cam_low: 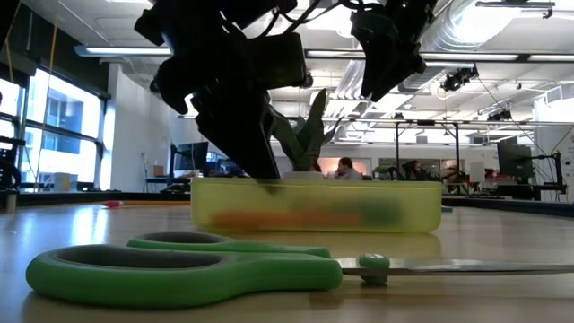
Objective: Pack school essentials
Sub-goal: Put the orange ball pen into the yellow school supply box, then put the light blue pencil into the yellow school supply box
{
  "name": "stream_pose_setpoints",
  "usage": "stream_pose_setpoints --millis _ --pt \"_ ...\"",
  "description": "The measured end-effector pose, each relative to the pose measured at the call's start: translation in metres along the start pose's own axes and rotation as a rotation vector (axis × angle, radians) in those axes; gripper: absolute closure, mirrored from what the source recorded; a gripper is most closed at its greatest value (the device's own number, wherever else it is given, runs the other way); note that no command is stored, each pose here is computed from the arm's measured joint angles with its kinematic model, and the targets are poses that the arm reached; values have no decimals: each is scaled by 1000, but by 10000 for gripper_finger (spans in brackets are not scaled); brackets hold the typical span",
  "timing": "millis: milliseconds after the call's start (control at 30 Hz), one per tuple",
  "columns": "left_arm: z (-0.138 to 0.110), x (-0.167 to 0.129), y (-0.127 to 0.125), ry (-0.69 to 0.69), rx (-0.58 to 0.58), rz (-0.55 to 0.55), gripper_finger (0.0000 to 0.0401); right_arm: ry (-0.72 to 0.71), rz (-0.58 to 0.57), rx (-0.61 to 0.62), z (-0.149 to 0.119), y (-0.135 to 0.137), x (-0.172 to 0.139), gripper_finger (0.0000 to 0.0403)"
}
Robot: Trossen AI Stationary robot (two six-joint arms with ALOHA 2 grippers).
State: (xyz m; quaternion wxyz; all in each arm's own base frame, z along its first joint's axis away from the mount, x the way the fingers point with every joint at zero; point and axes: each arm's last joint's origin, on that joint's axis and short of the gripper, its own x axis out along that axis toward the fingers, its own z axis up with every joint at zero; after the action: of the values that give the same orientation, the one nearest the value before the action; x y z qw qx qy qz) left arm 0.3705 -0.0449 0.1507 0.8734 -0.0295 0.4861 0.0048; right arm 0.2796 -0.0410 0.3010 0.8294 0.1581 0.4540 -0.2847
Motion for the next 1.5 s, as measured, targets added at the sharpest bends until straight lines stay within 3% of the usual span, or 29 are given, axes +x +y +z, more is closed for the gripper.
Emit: stream_pose_setpoints --millis 233,500,667,933,1100,1333,1500 --pt "2 -12 3 -1 19 -7 266 0 0 0 0 0 0 229" --pt "6 -50 12 -3 79 7 274 28 46 -3 -1 1 0 229" --pt "-1 -75 24 67 76 48 280 49 71 19 -2 2 0 229" --pt "-45 -84 34 103 -49 103 287 78 98 -20 -10 12 -4 229" --pt "-66 -91 43 28 -131 111 288 81 122 -25 -17 24 -8 229" --pt "-94 -88 56 -51 -170 124 290 101 176 -114 -37 55 -16 229" --pt "-100 -84 67 -99 -204 141 290 125 216 -163 -56 80 -21 229"
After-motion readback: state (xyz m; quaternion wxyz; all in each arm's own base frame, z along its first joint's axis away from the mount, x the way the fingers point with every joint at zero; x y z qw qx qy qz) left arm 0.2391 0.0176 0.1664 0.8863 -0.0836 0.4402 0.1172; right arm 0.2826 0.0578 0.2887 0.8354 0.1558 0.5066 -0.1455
